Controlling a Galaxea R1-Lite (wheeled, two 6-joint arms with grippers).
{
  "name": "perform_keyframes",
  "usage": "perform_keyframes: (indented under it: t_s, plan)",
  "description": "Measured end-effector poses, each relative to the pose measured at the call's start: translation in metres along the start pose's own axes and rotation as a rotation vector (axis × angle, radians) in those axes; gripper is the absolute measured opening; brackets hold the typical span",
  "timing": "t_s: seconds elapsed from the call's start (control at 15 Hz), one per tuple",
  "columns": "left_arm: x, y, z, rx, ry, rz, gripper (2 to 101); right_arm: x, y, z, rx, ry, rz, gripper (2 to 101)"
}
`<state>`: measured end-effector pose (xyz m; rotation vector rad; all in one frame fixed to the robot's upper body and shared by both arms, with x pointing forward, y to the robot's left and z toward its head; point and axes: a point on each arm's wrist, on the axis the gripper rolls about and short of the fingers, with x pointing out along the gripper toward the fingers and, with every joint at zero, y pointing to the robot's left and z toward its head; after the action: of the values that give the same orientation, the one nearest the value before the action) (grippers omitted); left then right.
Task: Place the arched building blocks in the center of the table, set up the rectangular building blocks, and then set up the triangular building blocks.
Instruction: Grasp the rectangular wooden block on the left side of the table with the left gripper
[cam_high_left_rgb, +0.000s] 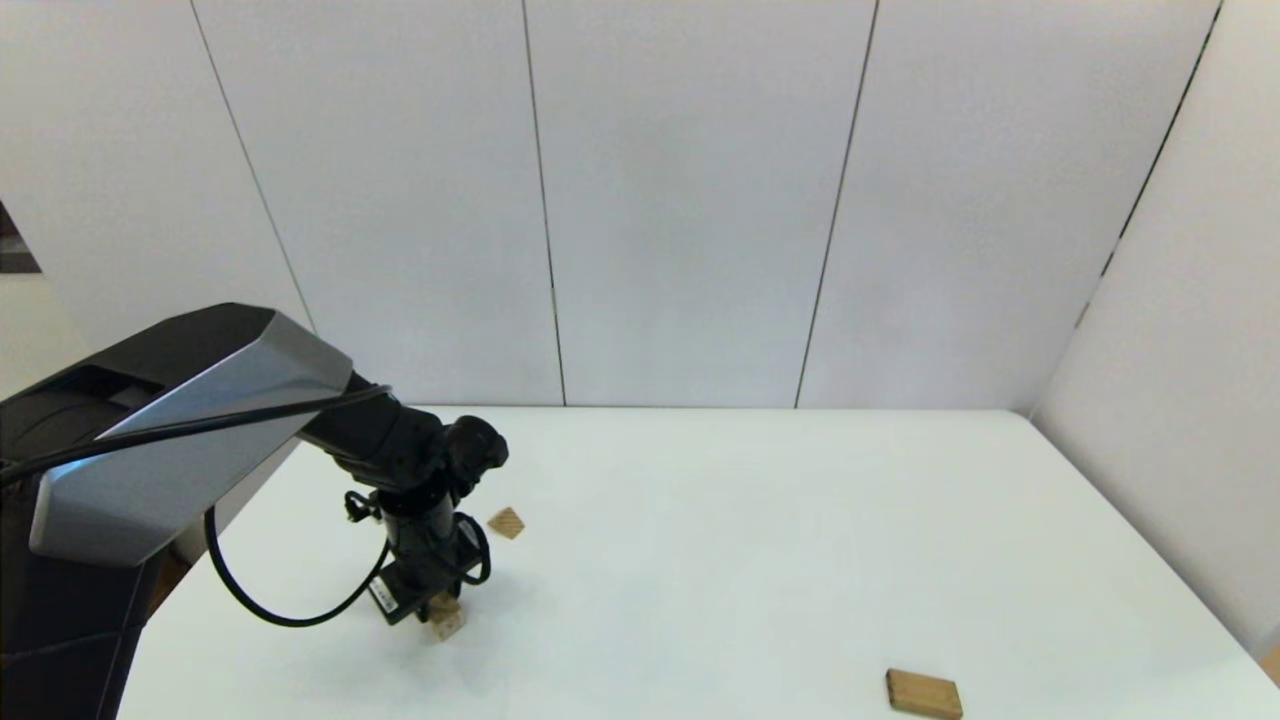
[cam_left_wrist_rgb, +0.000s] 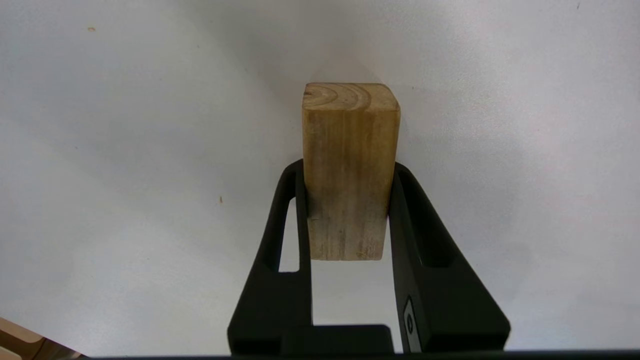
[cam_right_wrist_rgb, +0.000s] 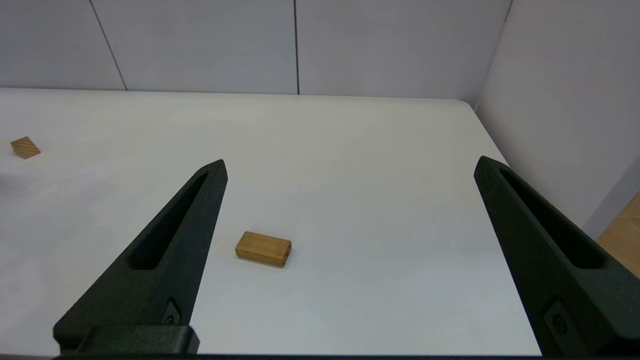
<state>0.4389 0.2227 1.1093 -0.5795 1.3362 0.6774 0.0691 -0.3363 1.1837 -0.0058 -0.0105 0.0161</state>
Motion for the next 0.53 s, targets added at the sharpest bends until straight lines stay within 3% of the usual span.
perform_keyframes:
  t_s: [0.53]
  plan:
    - [-0.0075,0.0005,-0.0003,0.0,-0.005,-0.018,26.6,0.0,0.0,0.0,0.0,0.0,0.0,98.0]
